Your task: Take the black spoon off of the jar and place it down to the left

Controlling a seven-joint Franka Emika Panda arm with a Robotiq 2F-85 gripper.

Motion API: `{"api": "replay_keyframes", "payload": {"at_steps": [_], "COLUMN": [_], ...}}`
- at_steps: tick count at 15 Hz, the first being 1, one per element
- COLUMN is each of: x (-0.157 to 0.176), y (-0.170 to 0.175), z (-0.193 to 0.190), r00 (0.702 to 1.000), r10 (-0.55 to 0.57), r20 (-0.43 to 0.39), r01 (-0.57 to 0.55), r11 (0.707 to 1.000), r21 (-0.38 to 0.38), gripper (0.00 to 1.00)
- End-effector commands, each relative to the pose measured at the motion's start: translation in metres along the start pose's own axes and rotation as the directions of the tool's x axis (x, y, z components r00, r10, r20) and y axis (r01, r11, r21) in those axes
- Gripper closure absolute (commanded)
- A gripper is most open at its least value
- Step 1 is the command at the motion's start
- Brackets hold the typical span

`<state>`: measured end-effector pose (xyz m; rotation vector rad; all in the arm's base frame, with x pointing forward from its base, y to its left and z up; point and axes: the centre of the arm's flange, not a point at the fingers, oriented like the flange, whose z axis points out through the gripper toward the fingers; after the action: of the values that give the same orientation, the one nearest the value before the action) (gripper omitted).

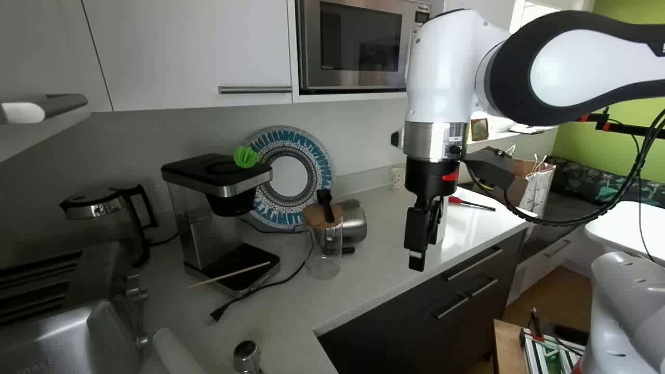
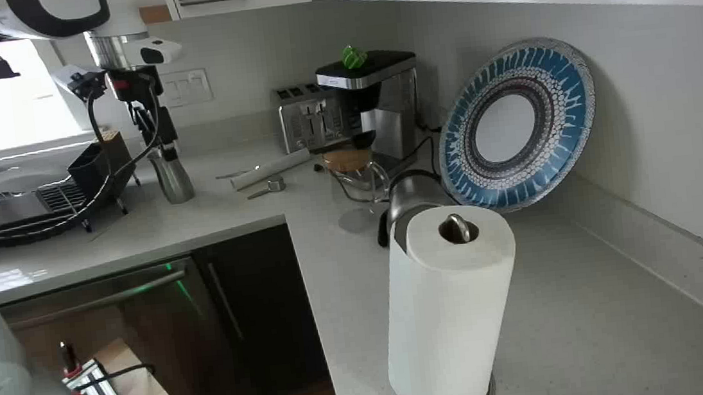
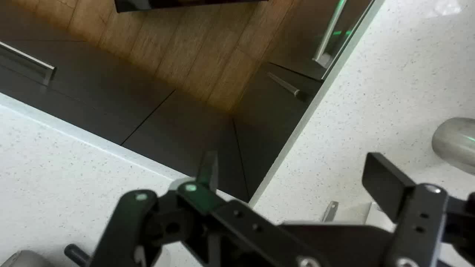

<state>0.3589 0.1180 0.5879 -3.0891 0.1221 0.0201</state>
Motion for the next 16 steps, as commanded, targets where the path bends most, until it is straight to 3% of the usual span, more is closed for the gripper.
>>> {"api": "replay_keyframes", "payload": {"at_steps": [1, 4, 6, 8, 10, 13, 14, 16], "x": [0.000, 0.030, 0.056, 0.087, 0.116, 0.152, 0.123, 0.141], "y": [0.000, 0.026, 0.051, 0.078, 0.094, 0.112, 0.113, 0.120], "z": [0.000, -0.011, -0.024, -0.028, -0.025, -0.015, -0.019, -0.010], "r00": [1.000, 0.975, 0.942, 0.894, 0.833, 0.745, 0.792, 0.768], "r10": [0.000, 0.124, 0.169, 0.227, 0.318, 0.465, 0.392, 0.442], "r20": [0.000, -0.185, -0.289, -0.387, -0.453, -0.478, -0.469, -0.464], "r01": [0.000, -0.131, -0.190, -0.266, -0.352, -0.499, -0.417, -0.467], "r11": [1.000, 0.991, 0.981, 0.963, 0.936, 0.864, 0.907, 0.882], "r21": [0.000, -0.024, -0.046, -0.049, 0.009, 0.064, 0.054, 0.068], "gripper": [0.00, 0.00, 0.00, 0.00, 0.00, 0.00, 0.00, 0.00]}}
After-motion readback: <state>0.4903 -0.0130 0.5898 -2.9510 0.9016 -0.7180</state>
